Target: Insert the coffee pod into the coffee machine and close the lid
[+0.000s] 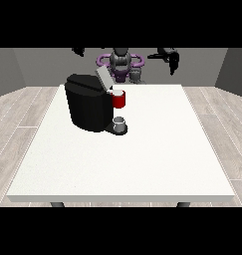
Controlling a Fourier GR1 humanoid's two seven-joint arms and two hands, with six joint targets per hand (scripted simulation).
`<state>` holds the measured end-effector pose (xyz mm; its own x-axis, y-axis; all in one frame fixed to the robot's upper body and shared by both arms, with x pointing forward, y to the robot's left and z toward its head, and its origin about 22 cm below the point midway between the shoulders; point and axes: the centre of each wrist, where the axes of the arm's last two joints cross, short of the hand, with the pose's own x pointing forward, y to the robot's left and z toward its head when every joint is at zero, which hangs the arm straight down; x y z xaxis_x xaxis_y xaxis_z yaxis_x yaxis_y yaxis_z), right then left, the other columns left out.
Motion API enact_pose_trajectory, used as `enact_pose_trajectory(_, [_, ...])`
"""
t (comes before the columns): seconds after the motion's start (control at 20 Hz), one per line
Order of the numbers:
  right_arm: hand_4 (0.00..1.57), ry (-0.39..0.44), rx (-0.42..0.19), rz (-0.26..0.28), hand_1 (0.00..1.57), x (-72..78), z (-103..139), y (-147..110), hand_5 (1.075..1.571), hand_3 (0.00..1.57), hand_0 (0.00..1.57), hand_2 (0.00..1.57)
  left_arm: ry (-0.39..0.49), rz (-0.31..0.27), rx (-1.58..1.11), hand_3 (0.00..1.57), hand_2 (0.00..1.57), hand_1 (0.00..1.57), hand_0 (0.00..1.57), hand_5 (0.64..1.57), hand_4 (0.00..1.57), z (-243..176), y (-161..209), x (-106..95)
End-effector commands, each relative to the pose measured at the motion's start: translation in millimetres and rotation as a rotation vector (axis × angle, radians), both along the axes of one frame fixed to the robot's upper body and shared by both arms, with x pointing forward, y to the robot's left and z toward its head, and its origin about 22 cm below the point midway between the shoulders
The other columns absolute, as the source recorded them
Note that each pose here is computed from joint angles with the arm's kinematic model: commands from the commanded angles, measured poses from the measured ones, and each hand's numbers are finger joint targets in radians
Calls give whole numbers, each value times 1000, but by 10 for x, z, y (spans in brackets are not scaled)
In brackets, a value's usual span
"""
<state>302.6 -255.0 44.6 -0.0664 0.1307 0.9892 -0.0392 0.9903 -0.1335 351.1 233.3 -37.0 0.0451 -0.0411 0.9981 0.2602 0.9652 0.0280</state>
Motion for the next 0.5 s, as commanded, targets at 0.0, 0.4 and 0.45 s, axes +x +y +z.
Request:
enact_pose_trajectory(0.0, [0,-55,-24,52,0,32,-39,-16,1571,0,0,0,-55,34,-8,0,0,0,0,1571,0,185,68,-23])
enact_pose_trajectory(0.4, [0,15,37,0,0,322,23,-68,1571,0,0,0,-57,-10,-52,0,0,0,0,1571,0,259,33,-262])
enact_pose_trajectory(0.45, [0,47,24,0,0,298,-124,-2,1571,0,0,0,-41,22,-62,0,0,0,0,1571,0,338,-78,-224])
